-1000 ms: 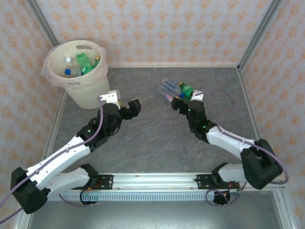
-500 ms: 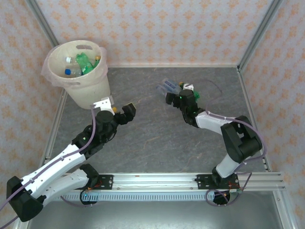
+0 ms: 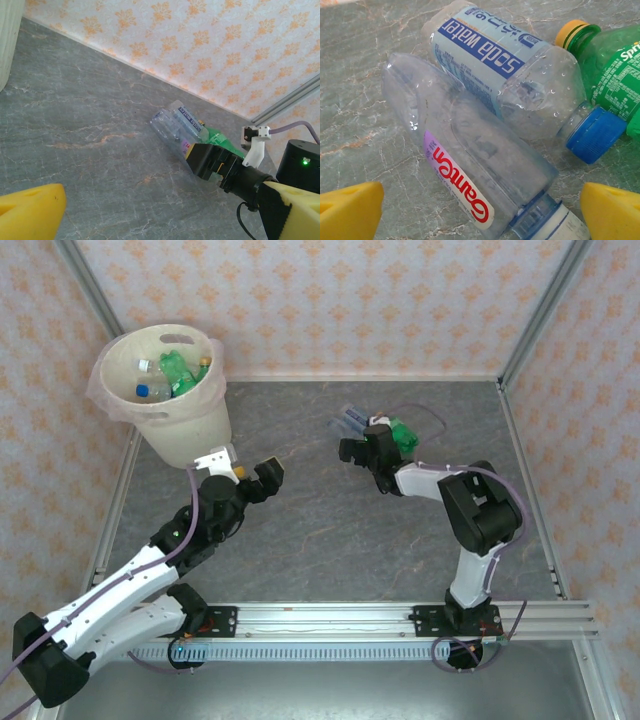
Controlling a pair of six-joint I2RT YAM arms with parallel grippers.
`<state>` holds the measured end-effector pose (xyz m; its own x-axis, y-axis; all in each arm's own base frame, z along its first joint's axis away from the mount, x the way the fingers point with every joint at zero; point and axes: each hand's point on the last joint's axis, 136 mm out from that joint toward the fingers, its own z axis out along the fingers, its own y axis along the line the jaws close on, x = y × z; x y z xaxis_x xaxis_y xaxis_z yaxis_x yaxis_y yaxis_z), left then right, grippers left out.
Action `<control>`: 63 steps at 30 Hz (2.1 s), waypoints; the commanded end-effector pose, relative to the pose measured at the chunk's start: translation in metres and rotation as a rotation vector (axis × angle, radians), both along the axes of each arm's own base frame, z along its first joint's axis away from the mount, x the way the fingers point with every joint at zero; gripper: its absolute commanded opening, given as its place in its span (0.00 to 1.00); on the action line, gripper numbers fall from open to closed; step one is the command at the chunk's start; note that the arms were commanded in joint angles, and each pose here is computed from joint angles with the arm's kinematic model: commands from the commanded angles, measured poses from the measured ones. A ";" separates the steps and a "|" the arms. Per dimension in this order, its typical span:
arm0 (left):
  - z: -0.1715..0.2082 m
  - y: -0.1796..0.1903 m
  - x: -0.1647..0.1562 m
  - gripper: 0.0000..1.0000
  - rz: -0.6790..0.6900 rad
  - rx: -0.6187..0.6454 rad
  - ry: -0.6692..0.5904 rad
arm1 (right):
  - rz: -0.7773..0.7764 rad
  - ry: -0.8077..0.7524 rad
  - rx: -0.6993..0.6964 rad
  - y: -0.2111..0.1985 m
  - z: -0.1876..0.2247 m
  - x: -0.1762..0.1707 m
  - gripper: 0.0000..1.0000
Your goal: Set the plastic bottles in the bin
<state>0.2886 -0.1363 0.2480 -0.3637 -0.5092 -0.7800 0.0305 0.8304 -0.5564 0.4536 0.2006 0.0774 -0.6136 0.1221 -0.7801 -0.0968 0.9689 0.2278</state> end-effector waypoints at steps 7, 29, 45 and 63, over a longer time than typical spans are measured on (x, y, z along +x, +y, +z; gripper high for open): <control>0.003 -0.004 0.001 0.99 -0.007 -0.006 -0.015 | 0.168 0.024 0.048 0.027 -0.004 -0.005 0.99; -0.007 -0.004 0.000 0.99 -0.007 -0.001 -0.002 | 0.214 0.096 0.042 0.034 -0.031 -0.015 0.78; -0.009 -0.001 -0.001 0.99 0.002 0.000 0.003 | 0.231 0.124 0.054 0.036 -0.042 -0.023 0.52; -0.006 -0.002 0.002 0.99 0.013 -0.007 0.009 | 0.259 0.080 0.046 0.046 -0.025 -0.031 0.24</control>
